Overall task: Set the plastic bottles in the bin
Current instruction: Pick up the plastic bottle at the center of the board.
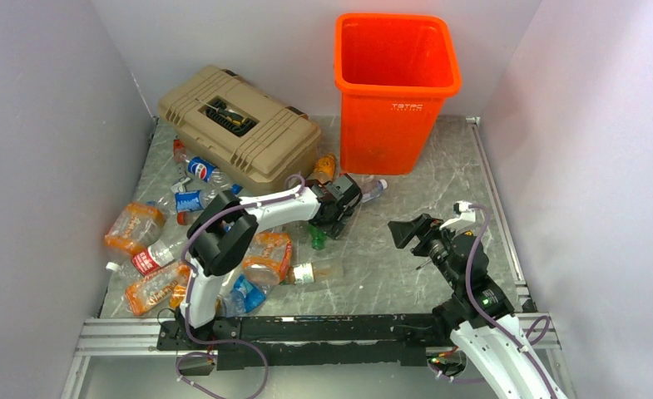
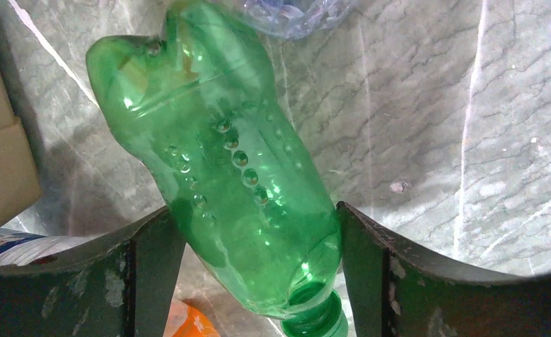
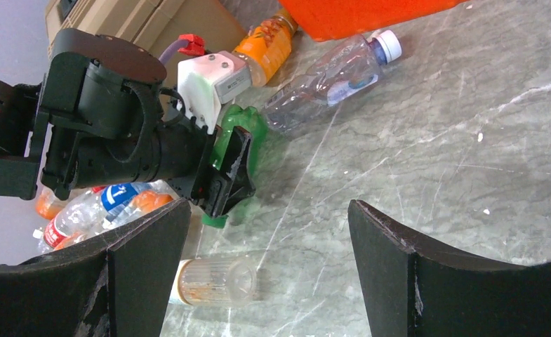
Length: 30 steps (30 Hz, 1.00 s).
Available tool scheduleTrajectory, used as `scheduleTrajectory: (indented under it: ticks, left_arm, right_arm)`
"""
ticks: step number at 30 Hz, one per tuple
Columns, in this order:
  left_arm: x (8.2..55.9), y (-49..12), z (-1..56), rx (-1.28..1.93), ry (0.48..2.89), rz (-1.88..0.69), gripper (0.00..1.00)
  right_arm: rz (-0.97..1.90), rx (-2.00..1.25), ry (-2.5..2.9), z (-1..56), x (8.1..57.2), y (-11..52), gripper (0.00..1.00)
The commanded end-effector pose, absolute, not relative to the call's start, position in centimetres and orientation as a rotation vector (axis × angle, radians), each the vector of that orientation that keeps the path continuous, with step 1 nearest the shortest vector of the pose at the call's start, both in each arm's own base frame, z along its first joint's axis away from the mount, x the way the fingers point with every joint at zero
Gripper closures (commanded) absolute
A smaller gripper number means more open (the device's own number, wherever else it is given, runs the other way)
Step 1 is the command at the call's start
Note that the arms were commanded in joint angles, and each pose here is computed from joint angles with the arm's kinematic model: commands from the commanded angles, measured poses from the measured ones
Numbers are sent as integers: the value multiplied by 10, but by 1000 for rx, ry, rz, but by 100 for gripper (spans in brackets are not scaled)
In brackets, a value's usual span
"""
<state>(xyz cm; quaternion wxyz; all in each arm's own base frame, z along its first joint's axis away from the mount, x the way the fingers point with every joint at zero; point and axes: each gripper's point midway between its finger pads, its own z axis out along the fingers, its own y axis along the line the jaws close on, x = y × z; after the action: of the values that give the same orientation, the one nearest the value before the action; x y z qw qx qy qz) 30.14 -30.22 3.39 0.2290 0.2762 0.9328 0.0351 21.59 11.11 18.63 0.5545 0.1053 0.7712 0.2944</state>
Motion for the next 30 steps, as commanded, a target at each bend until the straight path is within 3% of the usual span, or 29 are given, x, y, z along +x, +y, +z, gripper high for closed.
scheduleTrajectory:
  ticks: [1,7,17,25,30]
  left_arm:
    - [308,-318,40,743,2545,19,23]
    - [307,-319,59,693,2512,-37,39]
    - [302,-309,232,597,2106,-336,65]
    - [267,-291,395,492,1560,-965,65]
    - [243,-270,421,422,1329,-1183,65]
  right_arm:
    - [715,237,1756,210,217,112,13]
    - [709,240,1756,211,216,110,13]
    - [749,135,1694,238,215,120,13]
    - [1110,-214,1506,299,189,184,13]
    - [1236,-317,1413,330,183,213,13]
